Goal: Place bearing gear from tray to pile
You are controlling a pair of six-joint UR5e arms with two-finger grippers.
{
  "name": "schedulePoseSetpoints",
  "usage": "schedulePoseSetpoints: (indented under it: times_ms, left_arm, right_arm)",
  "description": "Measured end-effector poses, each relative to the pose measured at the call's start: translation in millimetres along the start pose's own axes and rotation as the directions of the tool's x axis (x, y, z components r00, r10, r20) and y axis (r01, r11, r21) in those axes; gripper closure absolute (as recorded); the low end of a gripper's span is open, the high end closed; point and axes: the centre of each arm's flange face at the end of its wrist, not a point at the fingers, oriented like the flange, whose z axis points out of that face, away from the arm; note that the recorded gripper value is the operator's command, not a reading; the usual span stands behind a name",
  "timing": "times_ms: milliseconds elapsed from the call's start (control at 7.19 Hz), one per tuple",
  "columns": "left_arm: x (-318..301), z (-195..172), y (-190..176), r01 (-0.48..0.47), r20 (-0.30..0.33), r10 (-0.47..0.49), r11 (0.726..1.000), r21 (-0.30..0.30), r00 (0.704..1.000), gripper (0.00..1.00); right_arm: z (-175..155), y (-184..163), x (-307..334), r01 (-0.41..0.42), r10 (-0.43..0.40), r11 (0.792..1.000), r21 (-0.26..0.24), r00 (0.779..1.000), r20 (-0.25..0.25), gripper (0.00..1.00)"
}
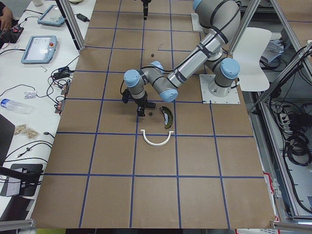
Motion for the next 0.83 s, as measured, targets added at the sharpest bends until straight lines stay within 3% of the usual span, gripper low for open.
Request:
schedulePoseSetpoints:
  times_ms: [139,278,417,556,834]
  left_arm:
    - [24.2,-25.5,-23.6,0.0,0.02,-0.001,1.0,0.028,1.0,0.0]
    - [68.4,-52.1,-48.5,0.011,0.033,-0.013,0.999,0.047,0.999,0.0]
    - [119.8,-70.6,-68.2,0.03,0.03,-0.032,0.997,0.07,0.999,0.0]
    - [177.4,-80.4,-81.9,0.057,-0.002,-0.057,0.994,0.094,0.998,0.0]
    - [292.2,-74.5,-93.3,0.075,-0.048,-0.071,0.992,0.097,0.996,0.0]
  right_arm:
    - [-31.0,-5.0,20.9,-0.006,0.006,1.0,0.025,1.0,0.0,0.0]
    - [-51.0,-5.8,29.6,-0.011,0.011,1.0,0.017,1.0,-0.001,0.0]
    - [-62.0,-1.8,34.8,-0.017,0.017,1.0,-0.023,1.0,-0.004,0.0]
    - [-75.1,0.6,39.6,-0.026,0.026,0.999,-0.042,1.0,-0.009,0.0]
    - [-112.7,-7.0,43.4,-0.033,0.033,0.999,-0.009,0.999,-0.014,0.0]
